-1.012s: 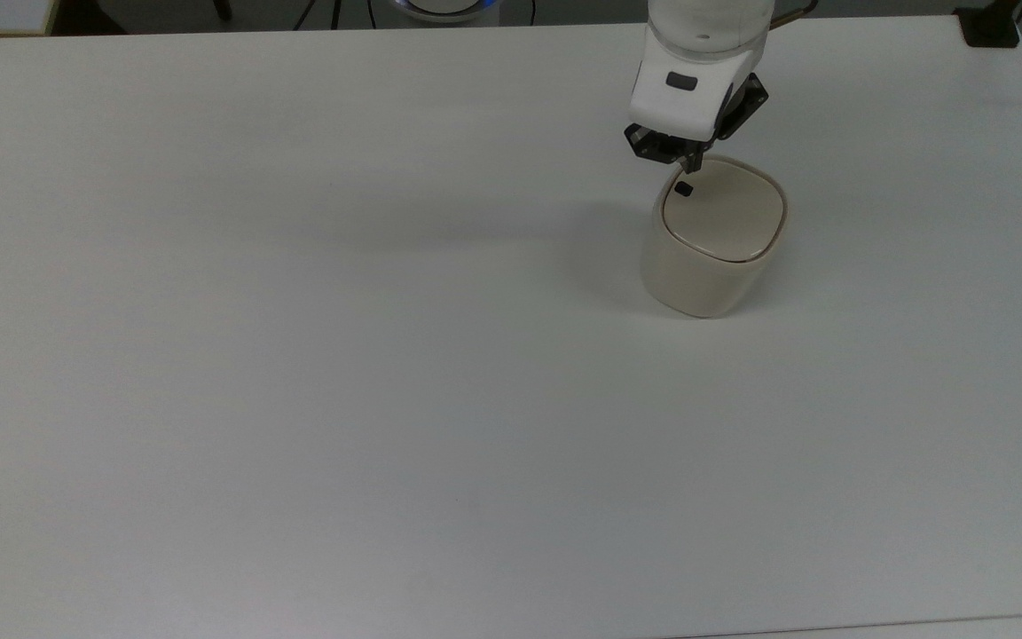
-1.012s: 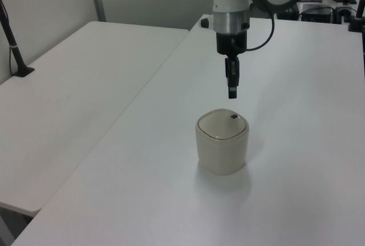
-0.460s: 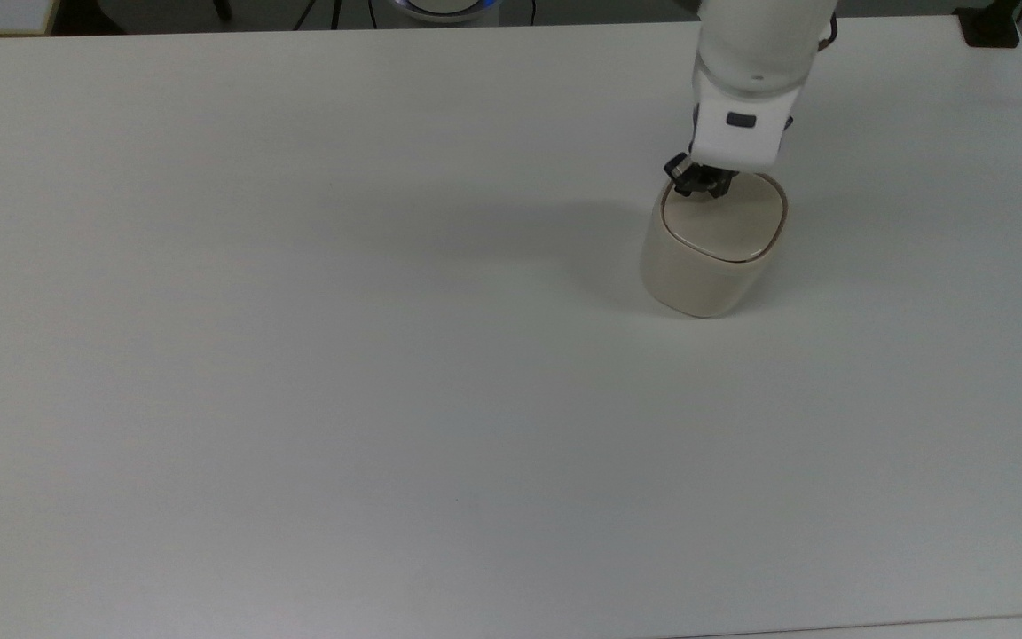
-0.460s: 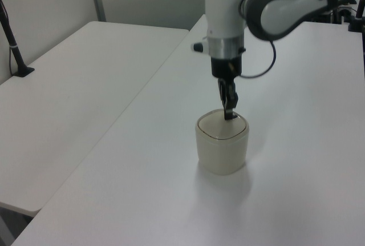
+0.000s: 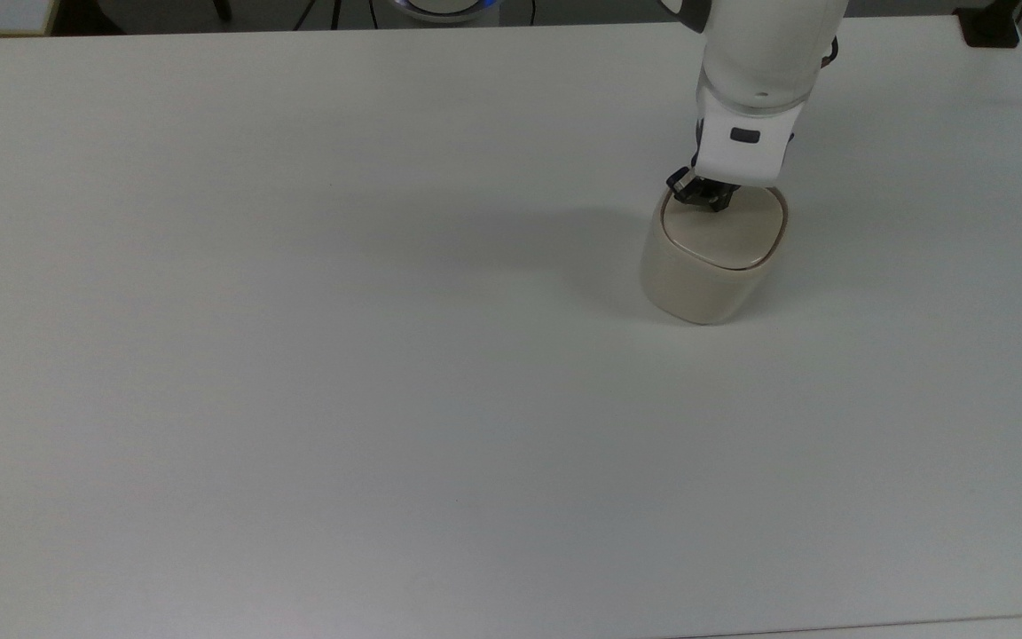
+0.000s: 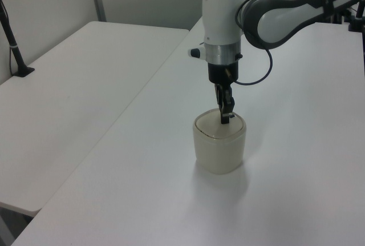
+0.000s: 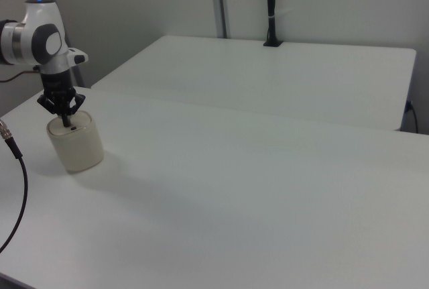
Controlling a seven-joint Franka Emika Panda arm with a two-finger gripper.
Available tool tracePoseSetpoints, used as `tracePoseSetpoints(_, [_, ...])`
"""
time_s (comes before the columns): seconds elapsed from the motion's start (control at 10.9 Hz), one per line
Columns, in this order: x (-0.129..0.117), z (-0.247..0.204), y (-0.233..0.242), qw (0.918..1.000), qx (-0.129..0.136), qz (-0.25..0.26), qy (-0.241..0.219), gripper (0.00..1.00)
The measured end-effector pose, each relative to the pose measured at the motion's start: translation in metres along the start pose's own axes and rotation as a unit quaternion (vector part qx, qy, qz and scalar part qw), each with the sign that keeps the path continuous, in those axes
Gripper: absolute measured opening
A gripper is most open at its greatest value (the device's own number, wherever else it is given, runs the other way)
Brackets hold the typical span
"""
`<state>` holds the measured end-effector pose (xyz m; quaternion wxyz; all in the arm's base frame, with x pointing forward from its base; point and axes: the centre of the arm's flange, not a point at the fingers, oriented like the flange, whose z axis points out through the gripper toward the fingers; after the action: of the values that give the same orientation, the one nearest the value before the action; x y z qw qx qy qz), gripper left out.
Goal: Open the trash bin
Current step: 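Pull the gripper up and back, flipping the lid open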
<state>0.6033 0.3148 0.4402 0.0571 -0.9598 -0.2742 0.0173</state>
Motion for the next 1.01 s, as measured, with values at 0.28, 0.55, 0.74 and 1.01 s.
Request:
tracePoseSetpoints(0.28, [-0.015, -0.033, 0.036, 0.9996, -0.008, 0.027, 0.003, 0.01])
tracePoseSetpoints(0.55, [-0.061, -0.098, 0.103, 0.9961, -0.011, 0.087, -0.007, 0.06])
tracePoseSetpoints(0.74, [-0.103, -0.128, 0.162, 0.9894, -0.009, 0.143, -0.021, 0.32])
tracePoseSetpoints(1.01, [-0.152, -0.146, 0.24, 0.9761, -0.025, 0.213, -0.032, 0.79])
